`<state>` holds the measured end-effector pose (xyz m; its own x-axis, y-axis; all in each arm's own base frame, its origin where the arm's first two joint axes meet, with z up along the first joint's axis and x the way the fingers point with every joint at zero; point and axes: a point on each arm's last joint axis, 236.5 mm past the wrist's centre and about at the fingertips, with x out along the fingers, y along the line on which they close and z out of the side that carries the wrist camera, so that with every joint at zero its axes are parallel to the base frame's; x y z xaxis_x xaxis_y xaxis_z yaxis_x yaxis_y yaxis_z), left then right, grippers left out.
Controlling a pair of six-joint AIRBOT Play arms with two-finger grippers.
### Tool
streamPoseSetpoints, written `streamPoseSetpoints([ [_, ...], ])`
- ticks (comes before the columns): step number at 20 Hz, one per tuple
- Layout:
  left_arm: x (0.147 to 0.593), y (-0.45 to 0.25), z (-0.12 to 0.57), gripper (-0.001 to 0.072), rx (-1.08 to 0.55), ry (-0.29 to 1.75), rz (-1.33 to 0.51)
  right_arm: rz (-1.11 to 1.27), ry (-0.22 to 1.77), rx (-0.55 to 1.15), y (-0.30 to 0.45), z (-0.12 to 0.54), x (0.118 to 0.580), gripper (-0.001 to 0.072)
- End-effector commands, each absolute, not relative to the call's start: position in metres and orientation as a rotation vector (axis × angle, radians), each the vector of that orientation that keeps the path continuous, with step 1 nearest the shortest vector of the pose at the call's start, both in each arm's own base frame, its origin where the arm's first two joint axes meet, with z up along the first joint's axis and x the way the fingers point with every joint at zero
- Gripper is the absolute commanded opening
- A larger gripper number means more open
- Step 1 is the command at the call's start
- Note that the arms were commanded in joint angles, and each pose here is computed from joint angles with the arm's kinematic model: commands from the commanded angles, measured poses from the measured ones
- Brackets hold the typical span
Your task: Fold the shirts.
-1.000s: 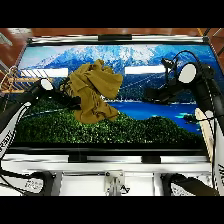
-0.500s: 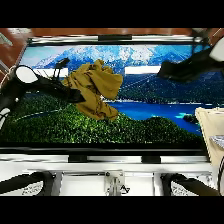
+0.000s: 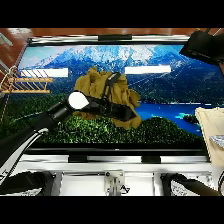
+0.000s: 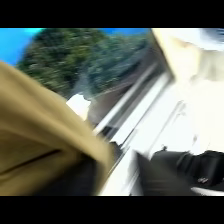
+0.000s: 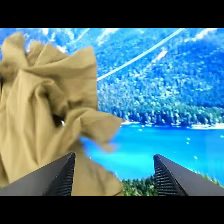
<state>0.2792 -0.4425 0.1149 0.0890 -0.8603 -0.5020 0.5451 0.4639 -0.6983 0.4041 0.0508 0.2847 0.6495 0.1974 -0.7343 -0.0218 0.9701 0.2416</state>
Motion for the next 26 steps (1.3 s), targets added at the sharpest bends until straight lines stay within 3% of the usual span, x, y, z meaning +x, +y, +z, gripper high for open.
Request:
streamPoseSetpoints([
  [1,0.275,-0.445,0.127,0.0709,-0.376,1.05,-1.14,0.06,0.866,0.182,0.033,0.285,0.4,0.0621],
  [3,0.303,-0.398,0.134,0.0701,-0.316,1.074,-1.101,0.013,0.89,0.14,0.02,0.279,0.396,0.0678],
  [4,0.325,-0.365,0.133,0.0648,-0.281,1.076,-1.031,0.007,0.915,0.119,0.017,0.274,0.393,0.0678],
  [5,0.349,-0.327,0.126,0.0647,-0.241,1.079,-0.922,0.008,0.948,0.109,0.016,0.265,0.39,0.068],
  [8,0.4,-0.189,0.074,0.0681,-0.123,1.201,-0.493,0.109,1.1,0.143,0.041,0.225,0.385,0.0682],
  [10,0.405,-0.144,0.043,0.0699,-0.151,1.287,-0.387,0.225,1.199,0.215,0.072,0.191,0.389,0.0682],
  [15,0.415,-0.125,-0.029,0.072,-0.207,1.398,-0.305,0.321,1.385,0.265,0.123,0.099,0.405,0.0683],
  [21,0.442,-0.148,-0.067,0.0701,-0.192,1.342,-0.305,0.382,1.482,0.223,0.181,0.026,0.42,0.0683],
  [23,0.446,-0.149,-0.068,0.0403,-0.191,1.328,-0.304,0.422,1.506,0.228,0.204,0.008,0.419,0.0683],
  [24,0.447,-0.148,-0.067,0.0368,-0.19,1.32,-0.304,0.447,1.515,0.239,0.218,-0.001,0.419,0.0683],
  [25,0.448,-0.147,-0.066,0.0199,-0.187,1.318,-0.306,0.469,1.521,0.252,0.23,-0.008,0.418,0.0683],
  [26,0.449,-0.147,-0.064,0.0091,-0.168,1.314,-0.322,0.489,1.524,0.266,0.242,-0.015,0.419,0.0683],
])
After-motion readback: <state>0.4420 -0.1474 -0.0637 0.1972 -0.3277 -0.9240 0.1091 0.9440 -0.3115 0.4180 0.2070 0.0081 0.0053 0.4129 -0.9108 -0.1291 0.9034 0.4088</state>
